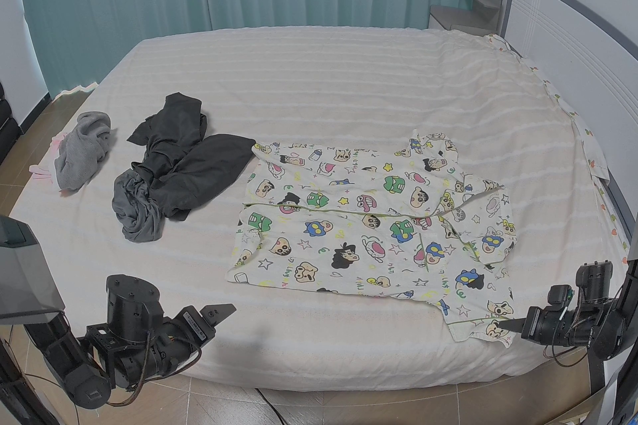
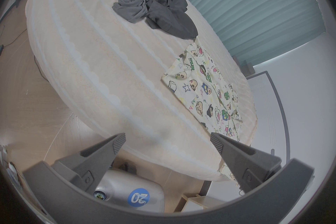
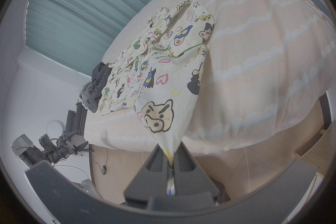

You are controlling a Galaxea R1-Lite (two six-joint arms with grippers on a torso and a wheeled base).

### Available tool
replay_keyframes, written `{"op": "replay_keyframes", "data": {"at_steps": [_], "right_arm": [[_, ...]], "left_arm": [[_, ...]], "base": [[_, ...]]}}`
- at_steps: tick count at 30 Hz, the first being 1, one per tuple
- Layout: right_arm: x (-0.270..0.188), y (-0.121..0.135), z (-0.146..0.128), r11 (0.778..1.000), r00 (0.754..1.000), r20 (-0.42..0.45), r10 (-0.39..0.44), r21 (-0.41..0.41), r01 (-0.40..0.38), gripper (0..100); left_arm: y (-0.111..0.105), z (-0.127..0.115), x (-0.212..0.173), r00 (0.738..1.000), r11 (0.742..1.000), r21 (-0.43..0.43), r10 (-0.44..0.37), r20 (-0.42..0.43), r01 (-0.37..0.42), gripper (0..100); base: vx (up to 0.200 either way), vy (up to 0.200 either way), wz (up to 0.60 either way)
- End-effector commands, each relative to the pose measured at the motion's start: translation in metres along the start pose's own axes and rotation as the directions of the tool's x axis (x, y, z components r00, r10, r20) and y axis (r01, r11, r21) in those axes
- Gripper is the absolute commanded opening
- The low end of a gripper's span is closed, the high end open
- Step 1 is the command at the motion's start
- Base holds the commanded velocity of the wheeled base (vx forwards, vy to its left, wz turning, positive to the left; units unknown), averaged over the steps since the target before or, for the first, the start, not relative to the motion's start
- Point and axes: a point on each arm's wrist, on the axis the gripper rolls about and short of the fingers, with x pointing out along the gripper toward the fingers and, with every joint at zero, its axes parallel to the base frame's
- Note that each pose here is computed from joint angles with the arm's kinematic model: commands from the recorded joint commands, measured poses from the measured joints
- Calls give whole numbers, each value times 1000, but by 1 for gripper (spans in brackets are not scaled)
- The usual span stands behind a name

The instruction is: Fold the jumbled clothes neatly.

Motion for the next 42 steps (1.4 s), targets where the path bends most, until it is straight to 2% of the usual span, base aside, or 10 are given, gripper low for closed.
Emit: {"op": "replay_keyframes", "data": {"at_steps": [1, 7, 15, 20, 25, 30, 34, 36, 38, 42], "right_arm": [[-6, 0, -2, 1000, 1000, 4, -6, -1, 6, 0], [-17, 6, -4, 1000, 1000, -11, -11, 5, 11, 0], [-18, 2, -13, 999, 994, -97, -48, 20, 50, 0], [-16, -6, -12, 997, 992, -99, -77, 7, 78, 0], [-15, -12, -12, 996, 990, -106, -90, 13, 92, 0], [-16, -11, -13, 996, 991, -106, -85, -12, 84, 0], [-16, -11, -14, 996, 991, -108, -85, -15, 84, 0], [-17, -10, -14, 996, 991, -106, -85, -15, 84, 0], [-18, -10, -14, 996, 991, -104, -84, -17, 82, 0], [-18, -10, -14, 997, 991, -104, -82, -17, 81, 0]], "left_arm": [[2, 7, 2, 999, 1000, -19, -8, 36, 9, 100], [0, 16, 9, 996, 999, -27, -39, 83, 41, 100], [5, 26, 45, 995, 999, 38, 3, 104, -7, 100], [-6, 37, 58, 989, 998, 54, -39, 139, 32, 100], [-32, 57, 80, 979, 976, 207, -104, 173, 67, 100], [-65, 76, 105, 998, 976, 215, 13, 66, -27, 100], [-87, 89, 112, 999, 974, 224, 24, -48, -13, 100], [-92, 92, 117, 997, 967, 254, 17, -73, 2, 100], [-90, 91, 140, 997, 921, 389, 38, -74, -6, 100], [-86, 91, 163, 993, 881, 468, 104, -48, -69, 100]], "base": [[0, 0, 0], [0, 0, 0], [0, 0, 0], [0, 0, 0], [0, 0, 0], [0, 0, 0], [0, 0, 0], [0, 0, 0], [0, 0, 0], [0, 0, 0]]}}
